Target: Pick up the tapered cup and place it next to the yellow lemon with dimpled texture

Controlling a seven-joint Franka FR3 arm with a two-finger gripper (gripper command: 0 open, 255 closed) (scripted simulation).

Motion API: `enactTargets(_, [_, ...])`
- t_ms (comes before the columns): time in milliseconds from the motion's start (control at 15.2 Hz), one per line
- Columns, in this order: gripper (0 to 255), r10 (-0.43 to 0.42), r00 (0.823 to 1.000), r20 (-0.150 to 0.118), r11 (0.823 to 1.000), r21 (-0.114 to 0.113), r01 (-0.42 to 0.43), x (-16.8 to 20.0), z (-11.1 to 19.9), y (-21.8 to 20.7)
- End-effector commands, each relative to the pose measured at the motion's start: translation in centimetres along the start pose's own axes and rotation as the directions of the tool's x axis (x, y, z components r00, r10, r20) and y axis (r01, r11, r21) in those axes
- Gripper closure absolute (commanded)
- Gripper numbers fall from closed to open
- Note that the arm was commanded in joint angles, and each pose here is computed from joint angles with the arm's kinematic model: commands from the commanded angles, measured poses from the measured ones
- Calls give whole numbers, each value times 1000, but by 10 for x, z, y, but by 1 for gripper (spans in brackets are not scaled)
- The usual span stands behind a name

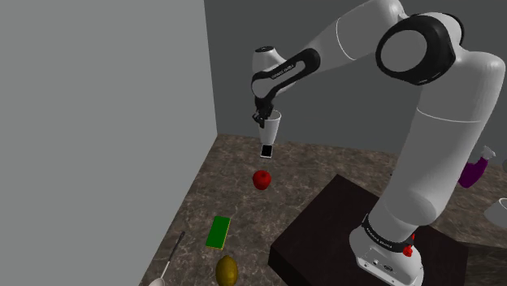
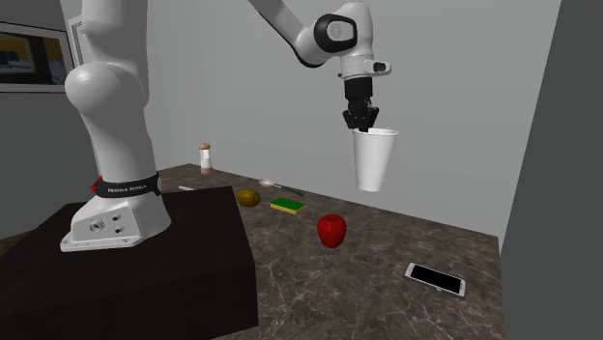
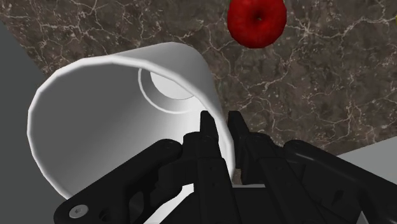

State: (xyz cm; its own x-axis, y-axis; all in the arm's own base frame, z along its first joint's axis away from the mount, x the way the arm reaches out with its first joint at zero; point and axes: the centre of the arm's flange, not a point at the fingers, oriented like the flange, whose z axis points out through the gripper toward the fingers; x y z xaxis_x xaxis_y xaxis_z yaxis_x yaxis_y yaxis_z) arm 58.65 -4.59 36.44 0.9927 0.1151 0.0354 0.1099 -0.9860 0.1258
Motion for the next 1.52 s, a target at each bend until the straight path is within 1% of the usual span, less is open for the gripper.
enactTargets(0, [255,1,1000,0,1000,0,-1,-17,-4,-22])
enactTargets(1452, [255,1,1000,0,1000,0,-1,-193,-40,-250])
